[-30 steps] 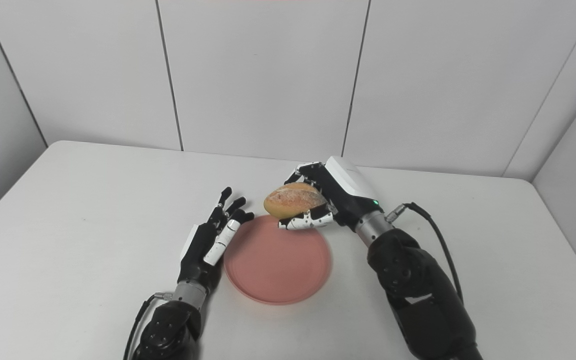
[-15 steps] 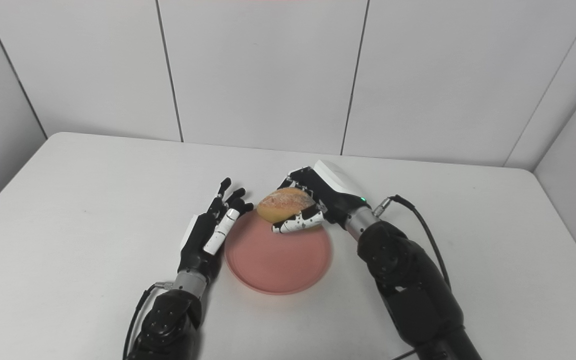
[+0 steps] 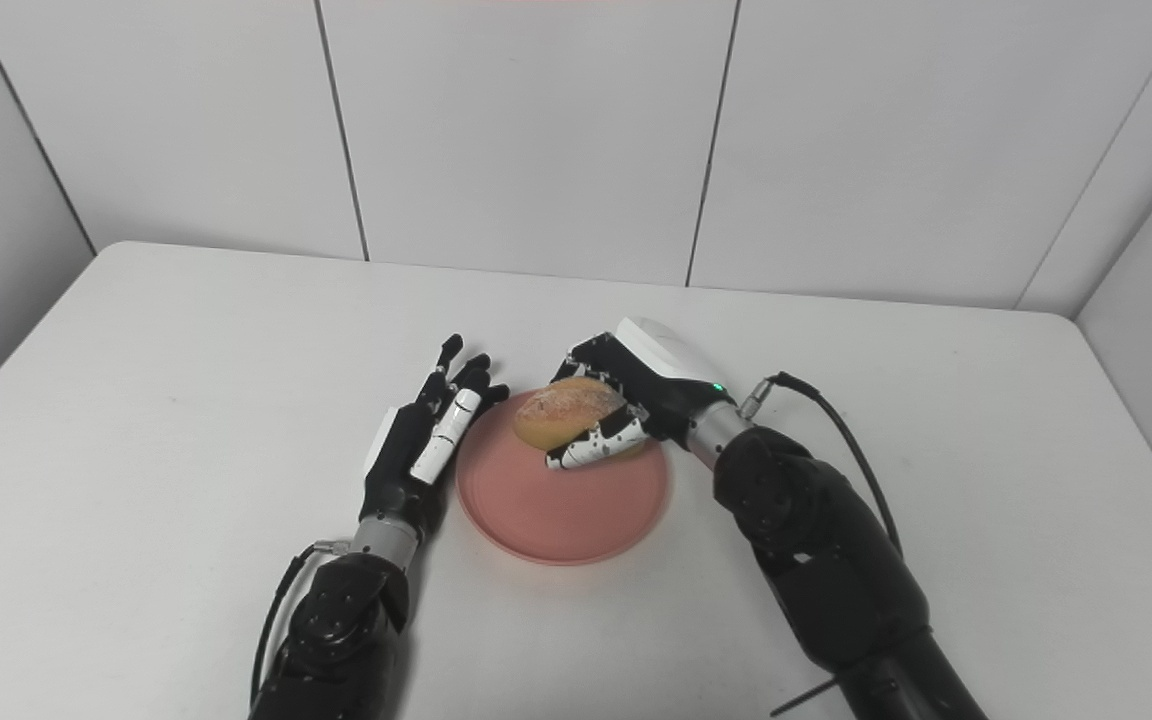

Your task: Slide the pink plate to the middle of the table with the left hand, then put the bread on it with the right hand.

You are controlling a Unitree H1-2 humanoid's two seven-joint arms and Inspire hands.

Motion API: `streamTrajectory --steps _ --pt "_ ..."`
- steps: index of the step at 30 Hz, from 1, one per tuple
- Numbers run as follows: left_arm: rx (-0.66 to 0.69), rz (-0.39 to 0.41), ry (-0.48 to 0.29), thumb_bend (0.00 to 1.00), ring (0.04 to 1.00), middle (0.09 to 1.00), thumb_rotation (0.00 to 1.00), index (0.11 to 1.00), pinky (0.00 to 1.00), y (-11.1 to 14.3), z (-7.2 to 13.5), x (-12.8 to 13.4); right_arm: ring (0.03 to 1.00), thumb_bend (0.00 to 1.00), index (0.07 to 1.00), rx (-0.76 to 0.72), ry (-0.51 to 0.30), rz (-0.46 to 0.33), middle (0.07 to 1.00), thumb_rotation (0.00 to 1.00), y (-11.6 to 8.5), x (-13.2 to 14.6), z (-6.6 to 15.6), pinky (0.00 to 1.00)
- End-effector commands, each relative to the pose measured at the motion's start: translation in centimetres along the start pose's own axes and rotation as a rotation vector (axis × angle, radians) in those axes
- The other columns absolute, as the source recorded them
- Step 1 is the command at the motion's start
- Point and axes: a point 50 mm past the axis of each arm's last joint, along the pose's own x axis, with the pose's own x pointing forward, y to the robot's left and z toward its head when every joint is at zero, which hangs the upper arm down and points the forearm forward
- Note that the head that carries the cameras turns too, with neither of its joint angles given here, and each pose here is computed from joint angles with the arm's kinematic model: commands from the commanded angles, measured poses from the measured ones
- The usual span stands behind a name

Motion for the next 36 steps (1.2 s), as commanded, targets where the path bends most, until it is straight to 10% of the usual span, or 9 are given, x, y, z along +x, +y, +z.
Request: streamTrajectory --steps 1,21,30,32,36 --pt "0.004 0.013 0.045 0.69 0.798 0.926 0.7 1.0 0.85 -0.1 -0.8 -0.1 0.214 0.51 0.477 -0.011 -0.015 -0.028 0.31 0.14 -1.3 0.5 1.2 0.16" --pt "-0.022 0.005 0.044 0.69 0.8 0.918 0.69 1.0 0.87 -1.0 -0.3 0.2 0.213 0.51 0.483 -0.044 -0.011 0.051 0.314 0.14 0.2 0.1 1.1 0.16" --pt "-0.022 0.005 0.043 0.68 0.805 0.926 0.68 1.0 0.87 -0.8 -0.4 0.2 0.445 0.52 0.491 -0.083 0.0 0.069 0.537 0.16 -0.7 0.3 1.3 0.35" --pt "-0.018 0.007 0.044 0.68 0.804 0.922 0.69 1.0 0.87 -0.8 -0.4 0.2 0.56 0.86 0.611 -0.089 -0.001 0.071 0.629 0.32 -0.8 0.1 1.3 0.46" --pt "-0.011 0.008 0.04 0.68 0.803 0.923 0.7 1.0 0.86 -0.7 -0.5 0.1 0.66 0.98 0.68 -0.095 0.0 0.064 0.715 0.38 -0.9 -0.2 1.2 0.56"
